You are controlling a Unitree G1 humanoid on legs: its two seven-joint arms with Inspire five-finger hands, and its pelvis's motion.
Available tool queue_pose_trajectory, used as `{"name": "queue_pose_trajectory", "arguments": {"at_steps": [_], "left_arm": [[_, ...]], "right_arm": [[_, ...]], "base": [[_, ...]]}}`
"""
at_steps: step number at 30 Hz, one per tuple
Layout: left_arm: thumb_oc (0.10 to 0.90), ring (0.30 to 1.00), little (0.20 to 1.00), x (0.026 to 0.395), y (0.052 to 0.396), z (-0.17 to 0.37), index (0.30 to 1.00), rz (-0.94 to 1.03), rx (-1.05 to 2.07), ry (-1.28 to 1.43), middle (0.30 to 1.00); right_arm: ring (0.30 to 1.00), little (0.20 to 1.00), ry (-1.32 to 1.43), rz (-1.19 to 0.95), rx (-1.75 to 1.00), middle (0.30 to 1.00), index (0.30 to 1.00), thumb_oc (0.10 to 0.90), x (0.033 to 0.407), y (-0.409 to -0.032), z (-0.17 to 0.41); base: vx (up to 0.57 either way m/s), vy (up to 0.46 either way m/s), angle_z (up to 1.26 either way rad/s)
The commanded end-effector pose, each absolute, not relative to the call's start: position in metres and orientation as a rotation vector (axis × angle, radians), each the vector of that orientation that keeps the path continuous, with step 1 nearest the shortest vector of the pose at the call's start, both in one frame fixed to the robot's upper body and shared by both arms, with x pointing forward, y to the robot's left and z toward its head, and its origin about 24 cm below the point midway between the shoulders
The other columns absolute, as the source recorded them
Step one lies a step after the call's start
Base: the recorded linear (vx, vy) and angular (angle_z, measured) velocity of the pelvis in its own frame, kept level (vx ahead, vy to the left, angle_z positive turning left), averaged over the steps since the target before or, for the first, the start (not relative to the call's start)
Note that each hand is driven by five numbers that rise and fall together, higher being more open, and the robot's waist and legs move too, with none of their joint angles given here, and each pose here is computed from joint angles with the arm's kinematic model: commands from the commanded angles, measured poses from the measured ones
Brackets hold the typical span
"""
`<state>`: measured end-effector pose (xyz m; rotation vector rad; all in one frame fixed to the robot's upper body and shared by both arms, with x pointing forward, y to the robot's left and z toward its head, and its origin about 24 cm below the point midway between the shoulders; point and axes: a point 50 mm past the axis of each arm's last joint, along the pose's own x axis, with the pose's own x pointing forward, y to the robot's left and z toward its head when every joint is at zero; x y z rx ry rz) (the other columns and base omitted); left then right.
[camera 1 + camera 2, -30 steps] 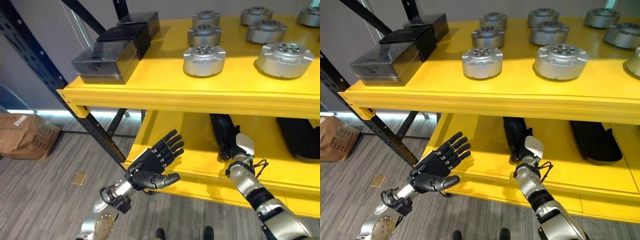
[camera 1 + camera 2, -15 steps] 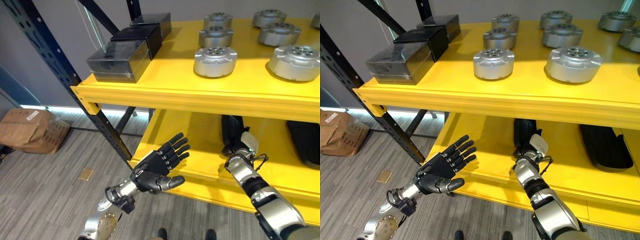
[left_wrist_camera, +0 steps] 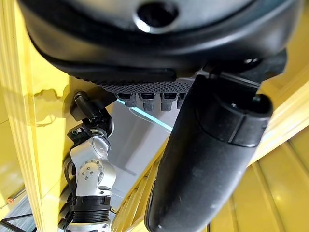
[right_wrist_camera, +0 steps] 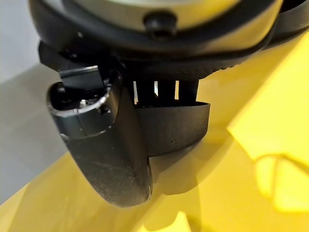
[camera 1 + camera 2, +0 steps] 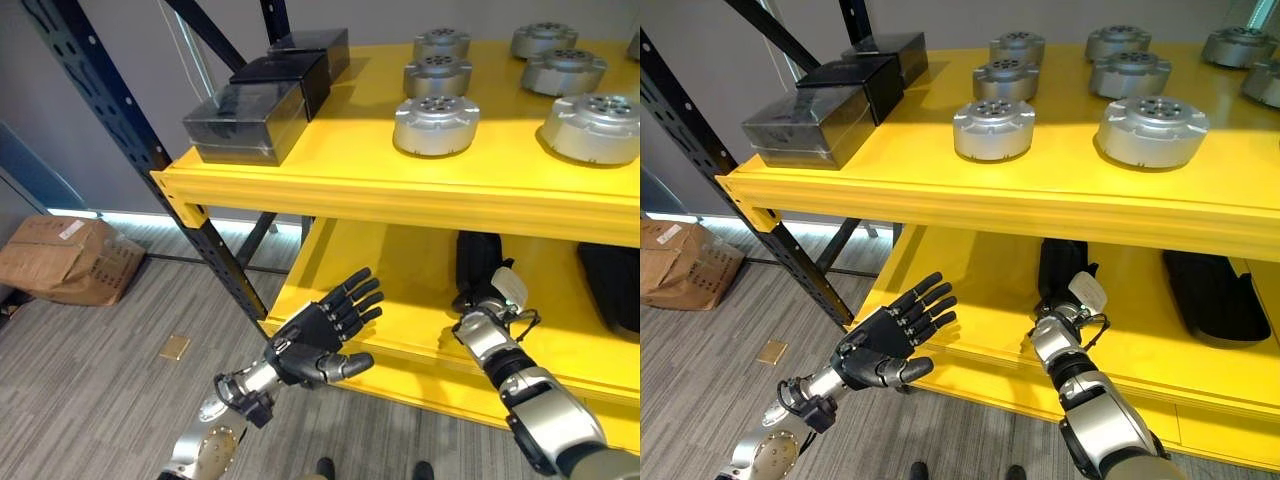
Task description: Move parts from the plastic box to the shelf.
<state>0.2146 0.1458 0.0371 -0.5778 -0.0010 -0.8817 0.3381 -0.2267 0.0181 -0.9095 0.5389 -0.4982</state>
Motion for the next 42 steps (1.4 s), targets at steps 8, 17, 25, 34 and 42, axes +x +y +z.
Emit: {"name": "queue_pose_trajectory", "arguments": {"at_steps": [8, 17, 25, 34, 42], "left_arm": [[0.9, 1.0, 1.0, 0.234, 0.134, 0.079, 1.0, -1.005, -0.528, -0.202, 1.0], [0.9, 1.0, 1.0, 0.235, 0.135, 0.08, 1.0, -1.007, -0.523, -0.206, 1.0], [0.9, 1.0, 1.0, 0.234, 0.139, 0.081, 1.0, -0.984, -0.505, -0.214, 1.0], [0.9, 1.0, 1.0, 0.227, 0.149, 0.082, 1.0, -0.957, -0.498, -0.245, 1.0], [0.9, 1.0, 1.0, 0.225, 0.152, 0.084, 1.0, -0.948, -0.493, -0.255, 1.0]], "right_arm": [[1.0, 1.0, 0.616, -0.532, -0.917, 1.0, 1.0, 0.9, 0.341, -0.242, 0.022], [1.0, 1.0, 0.554, -0.468, -1.03, 1.0, 1.0, 0.9, 0.348, -0.241, 0.033], [1.0, 1.0, 0.433, -0.361, -1.156, 1.0, 1.0, 0.9, 0.353, -0.228, 0.047], [1.0, 1.0, 0.195, -0.337, -1.612, 1.0, 1.0, 0.9, 0.349, -0.235, 0.077], [1.0, 1.0, 0.173, -0.325, -1.723, 1.0, 1.0, 0.9, 0.343, -0.237, 0.084]], "base": [[0.0, 0.0, 0.0], [0.0, 0.0, 0.0], [0.0, -0.005, -0.05], [-0.01, 0.002, -0.03], [0.0, 0.001, 0.0]]}}
